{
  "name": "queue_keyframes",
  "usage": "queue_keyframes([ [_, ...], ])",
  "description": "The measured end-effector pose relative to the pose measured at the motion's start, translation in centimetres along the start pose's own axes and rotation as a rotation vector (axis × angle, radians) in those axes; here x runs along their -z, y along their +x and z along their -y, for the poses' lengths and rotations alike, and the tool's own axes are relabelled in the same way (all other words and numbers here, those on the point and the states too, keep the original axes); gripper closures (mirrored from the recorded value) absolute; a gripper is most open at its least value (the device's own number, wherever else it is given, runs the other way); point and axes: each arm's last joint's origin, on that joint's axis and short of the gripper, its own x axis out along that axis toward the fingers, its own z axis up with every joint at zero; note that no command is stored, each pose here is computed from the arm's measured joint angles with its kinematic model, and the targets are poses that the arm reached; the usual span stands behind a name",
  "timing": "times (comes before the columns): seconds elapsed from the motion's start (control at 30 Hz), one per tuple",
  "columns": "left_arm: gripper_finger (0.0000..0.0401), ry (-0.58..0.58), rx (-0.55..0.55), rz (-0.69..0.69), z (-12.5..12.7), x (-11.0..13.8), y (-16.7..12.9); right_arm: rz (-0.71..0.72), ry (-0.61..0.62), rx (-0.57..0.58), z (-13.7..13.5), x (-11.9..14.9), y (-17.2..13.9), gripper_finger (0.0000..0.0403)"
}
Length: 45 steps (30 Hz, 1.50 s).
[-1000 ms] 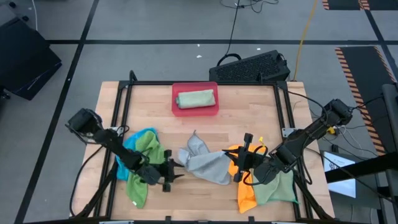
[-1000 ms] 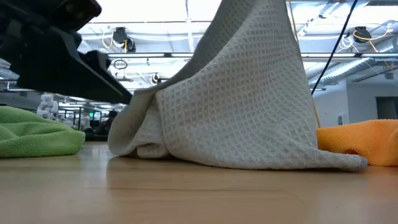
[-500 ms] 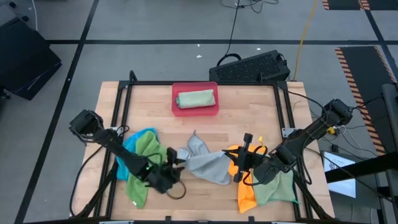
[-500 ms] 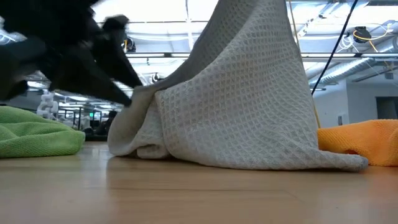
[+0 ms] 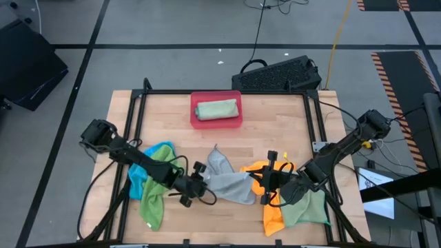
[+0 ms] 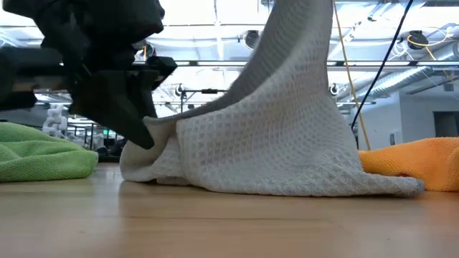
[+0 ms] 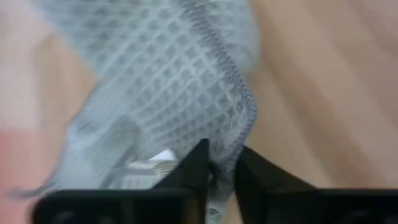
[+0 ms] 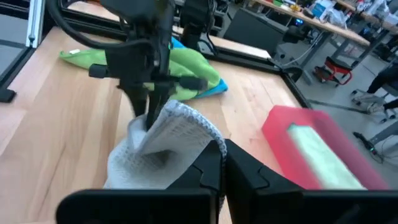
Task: Fold microfiber towels
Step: Fold the gray towel
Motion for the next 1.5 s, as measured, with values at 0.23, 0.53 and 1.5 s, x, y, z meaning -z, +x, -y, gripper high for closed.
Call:
queue_keyframes([
  [0.23, 0.0384, 0.003, -0.429, -0.010, -0.8, -0.4, -3.6, 0.063, 0.043, 0.076, 0.6, -0.1, 0.9, 0.0399],
  [0.53, 0.0387, -0.218, -0.849, 0.199, -5.9, -1.4, -13.8, 0.434, 0.004, 0.247, 4.7, -5.6, 1.9, 0.0399],
  [1.5, 0.0361, -0.370, -0.298, 0.422, -3.4, 1.0, -16.2, 0.371, 0.155, 0.150, 1.6, -2.5, 1.0, 0.0399],
])
